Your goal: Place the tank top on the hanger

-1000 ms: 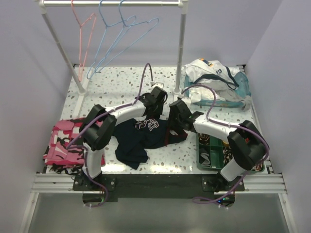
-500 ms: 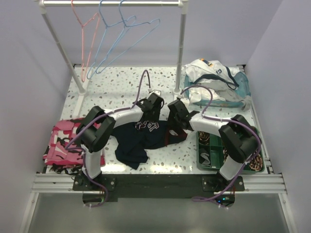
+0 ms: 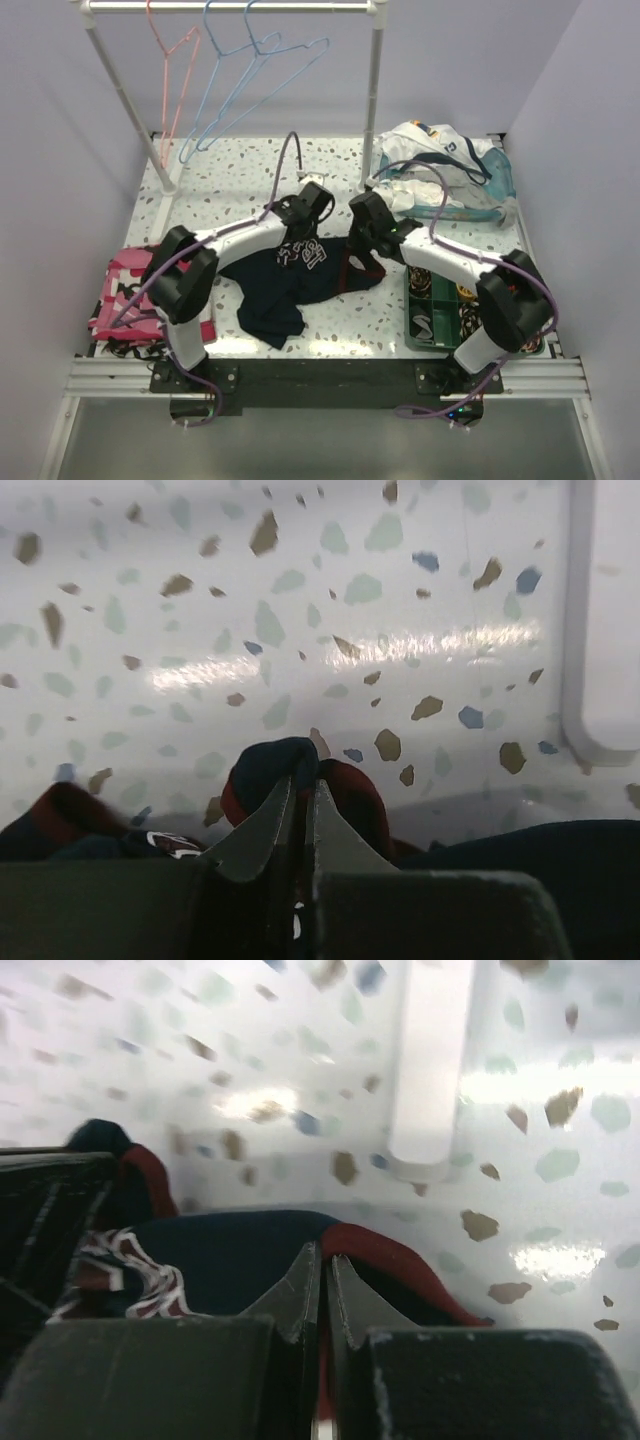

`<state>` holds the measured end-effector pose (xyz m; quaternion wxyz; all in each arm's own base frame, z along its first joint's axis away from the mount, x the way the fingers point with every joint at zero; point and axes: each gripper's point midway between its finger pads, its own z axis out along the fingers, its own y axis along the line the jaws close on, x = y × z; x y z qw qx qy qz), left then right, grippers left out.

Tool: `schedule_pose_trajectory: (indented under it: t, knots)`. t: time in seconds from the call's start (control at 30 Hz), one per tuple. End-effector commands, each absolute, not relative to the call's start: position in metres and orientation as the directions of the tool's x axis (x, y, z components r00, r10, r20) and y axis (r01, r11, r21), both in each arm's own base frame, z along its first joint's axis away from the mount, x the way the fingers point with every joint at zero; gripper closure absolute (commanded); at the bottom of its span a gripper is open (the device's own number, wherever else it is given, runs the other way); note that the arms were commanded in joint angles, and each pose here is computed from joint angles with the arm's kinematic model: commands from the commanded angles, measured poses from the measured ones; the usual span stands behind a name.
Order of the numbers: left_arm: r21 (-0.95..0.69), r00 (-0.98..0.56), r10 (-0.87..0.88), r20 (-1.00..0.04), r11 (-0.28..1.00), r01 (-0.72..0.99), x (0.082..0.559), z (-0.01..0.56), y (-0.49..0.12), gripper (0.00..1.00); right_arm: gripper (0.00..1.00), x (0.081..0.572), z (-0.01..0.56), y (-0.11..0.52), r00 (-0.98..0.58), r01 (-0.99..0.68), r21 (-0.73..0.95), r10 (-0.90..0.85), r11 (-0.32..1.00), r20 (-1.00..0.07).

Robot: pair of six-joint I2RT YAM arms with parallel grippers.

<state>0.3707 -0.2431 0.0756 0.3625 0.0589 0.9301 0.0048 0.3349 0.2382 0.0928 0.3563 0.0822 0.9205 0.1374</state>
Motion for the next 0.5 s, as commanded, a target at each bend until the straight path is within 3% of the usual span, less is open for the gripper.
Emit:
schedule_pose_trajectory:
  t: [0.0,0.33,0.47]
  knots:
    - [-0.035,-0.464,-0.037,-0.885,0.999,-0.013,0.394,0.231,-0.22,1.0,1.0,0.355,0.227,0.25,-0.554,-0.092,0.425,0.308,0.901,-0.773]
    - [-0.177,-0.108,-0.182,-0.977,0.983,-0.052,0.356,0.441,-0.16,1.0,1.0,0.346,0.439,0.25,-0.269,-0.363,0.431,0.35,0.826,-0.897]
    - [-0.217,-0.056,-0.219,-0.974,0.975,-0.039,0.34,0.475,-0.146,1.0,1.0,0.338,0.462,0.252,-0.24,-0.422,0.403,0.329,0.812,-0.913]
